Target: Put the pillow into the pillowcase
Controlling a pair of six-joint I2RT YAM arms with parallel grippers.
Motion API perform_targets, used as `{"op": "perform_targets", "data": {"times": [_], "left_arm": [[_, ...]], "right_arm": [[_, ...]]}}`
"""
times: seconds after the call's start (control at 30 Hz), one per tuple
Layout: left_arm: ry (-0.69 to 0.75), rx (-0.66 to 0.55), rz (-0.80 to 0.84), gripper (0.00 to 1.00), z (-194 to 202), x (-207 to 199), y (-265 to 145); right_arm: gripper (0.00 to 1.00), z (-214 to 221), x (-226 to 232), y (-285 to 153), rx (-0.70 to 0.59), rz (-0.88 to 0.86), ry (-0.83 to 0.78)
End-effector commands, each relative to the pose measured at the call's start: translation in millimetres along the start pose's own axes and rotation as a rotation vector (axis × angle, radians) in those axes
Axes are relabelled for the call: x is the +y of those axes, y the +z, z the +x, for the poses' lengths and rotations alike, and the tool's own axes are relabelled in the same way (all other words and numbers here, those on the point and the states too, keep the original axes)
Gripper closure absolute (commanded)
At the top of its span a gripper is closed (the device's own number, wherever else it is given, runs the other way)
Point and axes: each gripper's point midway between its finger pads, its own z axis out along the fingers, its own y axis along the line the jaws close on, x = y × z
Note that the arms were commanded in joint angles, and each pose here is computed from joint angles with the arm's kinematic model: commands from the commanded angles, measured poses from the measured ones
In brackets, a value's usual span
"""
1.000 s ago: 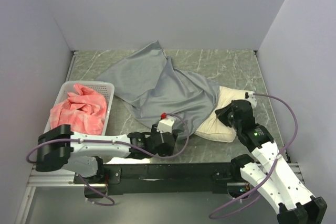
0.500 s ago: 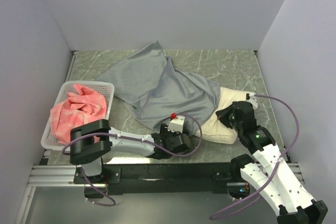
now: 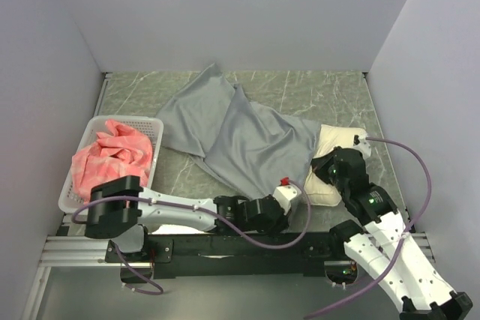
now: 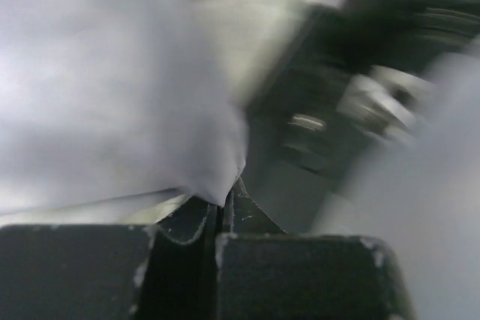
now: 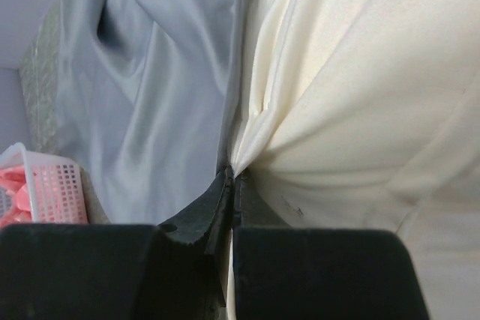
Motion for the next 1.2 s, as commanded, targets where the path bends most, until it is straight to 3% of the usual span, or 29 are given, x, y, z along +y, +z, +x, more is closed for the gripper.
{"op": "perform_targets", "data": {"times": [0.0, 0.13, 0.2, 0.3, 0.33, 0.4, 0.43, 0.53, 0.6, 0.7, 0.93, 1.07, 1.1, 1.17], "left_arm": [[0.155, -0.046, 0.627, 0.99, -29.3, -119.9, -66.7], [0.143, -0.073, 0.637, 0.97, -34.0, -115.8, -76.2], [0.101, -0.074, 0.584, 0.86, -37.5, -102.2, -74.0], [0.009, -0.113, 0.479, 0.56, -50.2, -77.7, -74.4], [-0.019, -0.138, 0.445, 0.47, -58.2, -69.3, -81.2], [-0.102, -0.158, 0.369, 0.40, -68.2, -48.4, -83.5], [-0.132, -0.171, 0.312, 0.38, -73.2, -34.4, -87.5], [-0.235, -0.199, 0.137, 0.33, -90.9, 8.5, -87.3], [-0.281, -0.241, 0.021, 0.30, -114.4, 34.7, -87.3], [-0.311, -0.283, -0.084, 0.28, -152.7, 63.2, -83.3], [-0.124, -0.228, -0.332, 0.21, -232.3, 105.7, -21.7], [-0.039, -0.141, -0.478, 0.21, -239.4, 137.2, 19.3], [-0.019, -0.074, -0.504, 0.22, -222.7, 148.8, 40.1], [-0.003, -0.085, -0.512, 0.21, -235.7, 157.5, 49.7]], "right_arm": [[1.00, -19.6, 34.9, -6.1, -0.122, -0.144, 0.062], [1.00, 4.8, 19.6, 9.4, -0.114, -0.080, 0.036], [1.00, 13.9, 9.9, 16.7, -0.104, -0.052, 0.026], [1.00, 24.5, -1.1, 24.6, -0.084, -0.027, -0.009], [0.89, 30.3, -8.2, 27.7, -0.068, -0.002, -0.025], [0.66, 34.9, -15.8, 28.8, -0.049, 0.027, -0.049], [0.45, 36.0, -16.5, 28.4, -0.041, 0.033, -0.059], [0.22, 33.7, -19.9, 21.6, -0.028, 0.060, -0.078], [0.13, 24.1, -23.2, 13.7, -0.048, 0.094, -0.091], [0.08, 2.4, -33.1, 4.4, -0.109, 0.168, -0.102], [0.08, -26.7, -64.1, 19.1, -0.096, 0.262, -0.065], [0.08, -22.6, -79.2, 38.8, -0.060, 0.300, -0.037], [0.08, -19.1, -82.6, 47.7, -0.049, 0.302, -0.033], [0.07, -17.2, -87.6, 55.6, -0.036, 0.303, -0.015]]}}
